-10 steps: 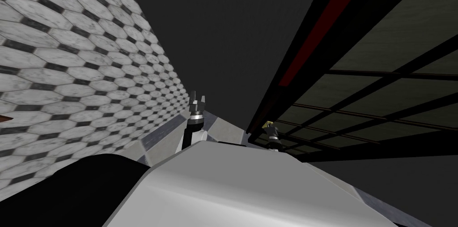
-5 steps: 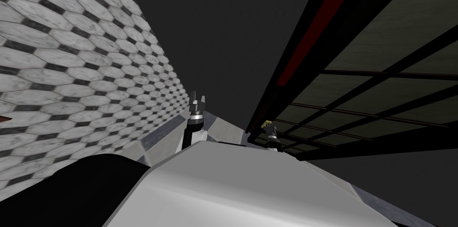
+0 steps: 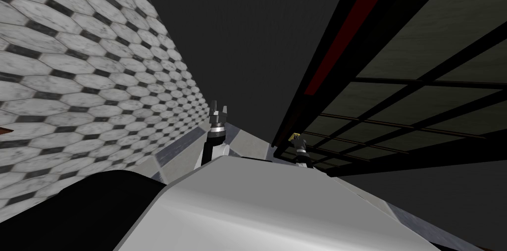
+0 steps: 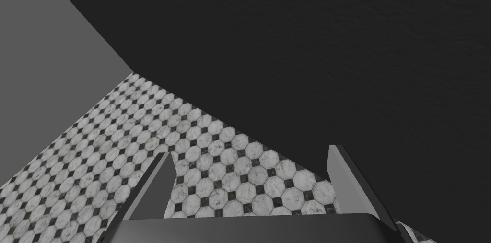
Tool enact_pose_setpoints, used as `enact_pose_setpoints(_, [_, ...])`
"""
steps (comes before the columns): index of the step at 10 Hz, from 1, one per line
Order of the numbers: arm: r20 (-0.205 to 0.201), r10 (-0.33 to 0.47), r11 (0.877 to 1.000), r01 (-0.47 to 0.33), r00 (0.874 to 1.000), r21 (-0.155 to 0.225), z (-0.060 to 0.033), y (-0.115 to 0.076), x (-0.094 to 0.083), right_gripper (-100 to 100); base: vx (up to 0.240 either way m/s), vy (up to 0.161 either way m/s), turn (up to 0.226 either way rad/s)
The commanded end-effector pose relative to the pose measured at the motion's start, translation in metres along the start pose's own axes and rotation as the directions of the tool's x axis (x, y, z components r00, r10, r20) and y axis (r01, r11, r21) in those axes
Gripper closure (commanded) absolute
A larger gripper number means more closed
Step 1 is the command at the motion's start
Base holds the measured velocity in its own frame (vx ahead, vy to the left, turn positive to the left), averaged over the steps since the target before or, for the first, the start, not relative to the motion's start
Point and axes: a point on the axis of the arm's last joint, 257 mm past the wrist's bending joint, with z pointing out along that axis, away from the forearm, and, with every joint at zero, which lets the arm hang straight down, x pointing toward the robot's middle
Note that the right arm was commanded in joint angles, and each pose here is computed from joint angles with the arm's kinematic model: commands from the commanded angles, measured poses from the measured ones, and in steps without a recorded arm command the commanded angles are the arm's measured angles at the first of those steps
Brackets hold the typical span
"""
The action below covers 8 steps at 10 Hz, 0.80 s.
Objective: Pull the door open
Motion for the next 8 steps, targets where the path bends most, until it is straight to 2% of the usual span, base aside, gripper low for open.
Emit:
enact_pose_setpoints(1, [0.036, 0.024, 1.0, -0.025, 0.999, 0.018, -0.0092, -0.0078, -0.0095, 100, -0.012, -0.007, -0.004])
enact_pose_setpoints(2, [0.036, 0.024, 1.0, -0.025, 0.999, 0.018, -0.0092, -0.0078, -0.0095, 100, -0.007, -0.003, -0.006])
enact_pose_setpoints(4, [0.033, 0.1, 0.995, -0.1, 0.994, 0.023, -0.0059, -0.0115, -0.0069, 100, -0.019, -0.014, -0.012])
enact_pose_setpoints(5, [0.034, 0.108, 0.994, -0.109, 0.994, 0.023, -0.0059, -0.0115, -0.0069, 100, -0.022, -0.014, 0.005])
enact_pose_setpoints(8, [0.032, 0.209, 0.977, -0.21, 0.977, 0.029, -0.002, -0.0159, -0.0037, 100, -0.02, -0.012, -0.01])
